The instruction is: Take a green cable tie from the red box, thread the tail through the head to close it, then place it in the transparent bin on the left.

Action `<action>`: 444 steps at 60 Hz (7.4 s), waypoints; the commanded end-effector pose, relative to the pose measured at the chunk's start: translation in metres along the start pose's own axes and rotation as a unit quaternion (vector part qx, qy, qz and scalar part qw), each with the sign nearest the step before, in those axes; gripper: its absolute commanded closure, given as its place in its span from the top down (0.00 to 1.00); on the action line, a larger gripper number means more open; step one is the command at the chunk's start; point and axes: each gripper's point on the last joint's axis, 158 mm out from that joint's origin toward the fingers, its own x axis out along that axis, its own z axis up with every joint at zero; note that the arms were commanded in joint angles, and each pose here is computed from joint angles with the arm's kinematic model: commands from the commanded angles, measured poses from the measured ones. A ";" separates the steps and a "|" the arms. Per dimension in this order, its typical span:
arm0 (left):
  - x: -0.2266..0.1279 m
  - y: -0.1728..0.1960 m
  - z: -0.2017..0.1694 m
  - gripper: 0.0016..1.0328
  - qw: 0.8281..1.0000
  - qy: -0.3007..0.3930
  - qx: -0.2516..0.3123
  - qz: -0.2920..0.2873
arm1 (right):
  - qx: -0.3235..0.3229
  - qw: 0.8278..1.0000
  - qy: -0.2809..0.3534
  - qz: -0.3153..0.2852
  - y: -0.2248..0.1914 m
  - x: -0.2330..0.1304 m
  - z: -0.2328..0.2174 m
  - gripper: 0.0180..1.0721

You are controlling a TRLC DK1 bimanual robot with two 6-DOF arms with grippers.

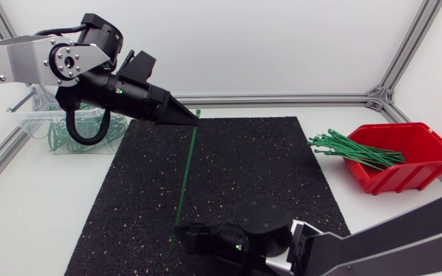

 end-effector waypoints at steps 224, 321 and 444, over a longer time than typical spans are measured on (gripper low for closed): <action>-0.005 -0.037 -0.009 0.03 0.997 -0.051 0.054 -0.020 | 0.679 0.675 -0.115 0.266 -0.043 -0.062 -0.015 0.05; -0.066 -0.159 -0.011 0.03 0.960 -0.217 0.131 -0.120 | 0.914 -0.161 -0.163 0.334 -0.236 -0.201 -0.084 0.05; -0.090 -0.172 0.004 0.03 0.947 -0.273 0.124 -0.112 | 0.891 -0.374 -0.162 0.200 -0.258 -0.174 -0.160 0.06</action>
